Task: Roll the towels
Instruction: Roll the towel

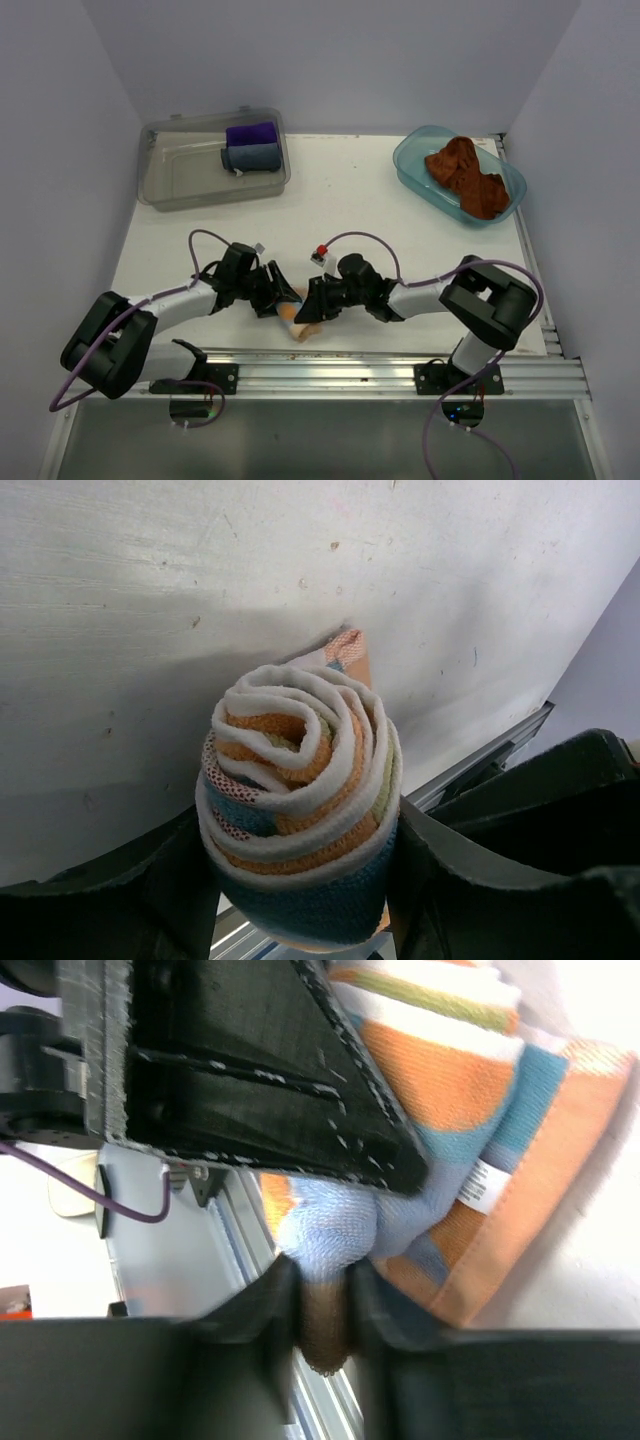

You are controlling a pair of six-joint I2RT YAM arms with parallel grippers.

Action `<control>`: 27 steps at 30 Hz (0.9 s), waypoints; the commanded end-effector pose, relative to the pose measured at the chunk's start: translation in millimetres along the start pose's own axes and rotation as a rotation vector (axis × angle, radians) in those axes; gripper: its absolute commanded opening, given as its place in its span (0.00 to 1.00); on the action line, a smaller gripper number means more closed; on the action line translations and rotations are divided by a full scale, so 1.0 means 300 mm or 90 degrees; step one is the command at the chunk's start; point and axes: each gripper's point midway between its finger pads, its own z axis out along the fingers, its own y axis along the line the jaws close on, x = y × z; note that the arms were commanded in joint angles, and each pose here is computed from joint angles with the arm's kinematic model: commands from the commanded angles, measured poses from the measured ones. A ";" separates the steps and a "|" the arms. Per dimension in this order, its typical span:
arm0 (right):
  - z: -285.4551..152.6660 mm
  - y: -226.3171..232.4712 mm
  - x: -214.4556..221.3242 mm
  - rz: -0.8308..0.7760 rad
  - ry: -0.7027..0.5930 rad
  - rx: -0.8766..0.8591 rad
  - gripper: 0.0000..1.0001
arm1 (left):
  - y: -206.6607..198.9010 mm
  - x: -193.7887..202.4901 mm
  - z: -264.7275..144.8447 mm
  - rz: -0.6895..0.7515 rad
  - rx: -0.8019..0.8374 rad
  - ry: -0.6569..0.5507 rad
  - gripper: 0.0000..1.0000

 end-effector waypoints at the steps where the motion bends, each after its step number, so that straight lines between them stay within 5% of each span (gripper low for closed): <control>1: -0.025 0.009 -0.033 -0.023 -0.015 0.036 0.36 | -0.040 -0.033 0.000 0.012 0.012 -0.017 0.61; 6: -0.112 0.017 -0.092 -0.143 -0.055 0.216 0.69 | -0.034 -0.029 -0.007 0.007 -0.006 -0.009 0.57; 15: -0.201 0.108 -0.175 -0.371 -0.095 0.482 0.70 | -0.025 -0.025 -0.010 0.001 -0.017 -0.007 0.57; 27: -0.046 0.152 -0.072 -0.597 -0.012 0.598 0.71 | -0.017 -0.022 -0.009 0.000 -0.023 -0.004 0.56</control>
